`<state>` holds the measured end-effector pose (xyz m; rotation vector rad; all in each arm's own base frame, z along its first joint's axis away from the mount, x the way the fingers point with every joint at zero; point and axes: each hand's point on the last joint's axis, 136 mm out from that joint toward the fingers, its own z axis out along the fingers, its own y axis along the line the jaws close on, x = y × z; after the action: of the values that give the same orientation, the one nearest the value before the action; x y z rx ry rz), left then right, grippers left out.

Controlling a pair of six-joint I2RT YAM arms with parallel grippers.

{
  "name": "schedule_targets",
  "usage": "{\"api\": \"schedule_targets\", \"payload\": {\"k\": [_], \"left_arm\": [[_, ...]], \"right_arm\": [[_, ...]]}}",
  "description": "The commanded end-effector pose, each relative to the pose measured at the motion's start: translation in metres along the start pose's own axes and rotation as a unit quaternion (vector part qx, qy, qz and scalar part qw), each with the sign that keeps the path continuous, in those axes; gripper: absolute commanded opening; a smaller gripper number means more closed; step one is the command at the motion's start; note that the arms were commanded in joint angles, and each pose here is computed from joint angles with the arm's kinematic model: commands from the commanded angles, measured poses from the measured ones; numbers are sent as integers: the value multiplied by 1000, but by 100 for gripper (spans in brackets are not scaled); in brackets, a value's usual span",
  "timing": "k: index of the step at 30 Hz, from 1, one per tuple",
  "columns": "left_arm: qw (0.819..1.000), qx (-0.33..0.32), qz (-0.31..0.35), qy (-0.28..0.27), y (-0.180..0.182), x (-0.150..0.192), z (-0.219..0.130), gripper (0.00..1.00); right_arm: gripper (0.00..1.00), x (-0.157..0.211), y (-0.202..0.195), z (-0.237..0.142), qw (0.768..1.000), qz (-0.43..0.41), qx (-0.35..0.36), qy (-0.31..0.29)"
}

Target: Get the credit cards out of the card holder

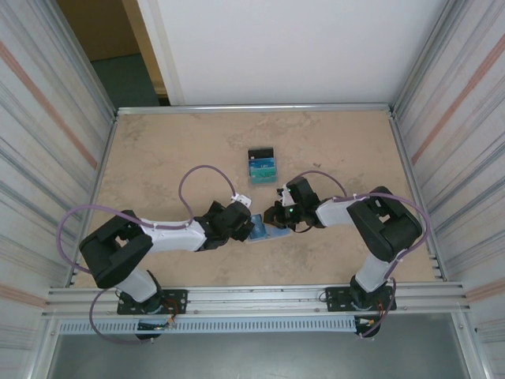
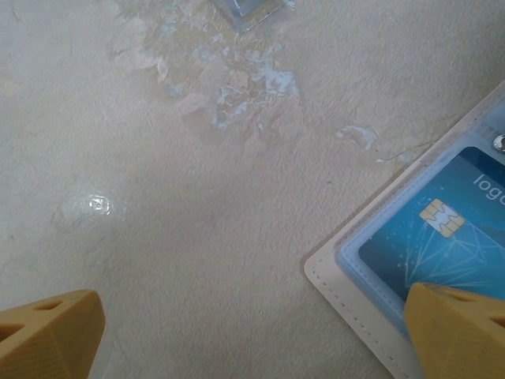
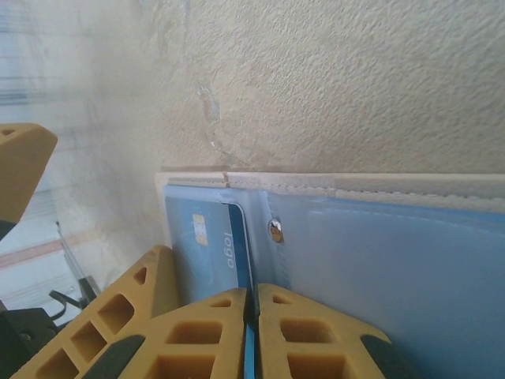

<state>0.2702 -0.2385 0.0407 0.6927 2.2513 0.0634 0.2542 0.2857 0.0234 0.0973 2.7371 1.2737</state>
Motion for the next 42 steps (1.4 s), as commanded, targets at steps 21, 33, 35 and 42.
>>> {"api": "schedule_targets", "payload": {"k": [21,33,35,42], "left_arm": [[1000,1,13,13,-2,5,0,99],[1000,-11,15,15,5,7,1,99],[1000,-11,15,16,6,7,2,99],[1000,-12,14,15,8,7,1,99]], "right_arm": [[2,15,13,4,999,-19,-39,27],[0,11,-8,-10,1000,-11,10,7],[0,11,-11,-11,1000,-13,17,6],[0,7,-16,-16,999,-11,30,0]]}}
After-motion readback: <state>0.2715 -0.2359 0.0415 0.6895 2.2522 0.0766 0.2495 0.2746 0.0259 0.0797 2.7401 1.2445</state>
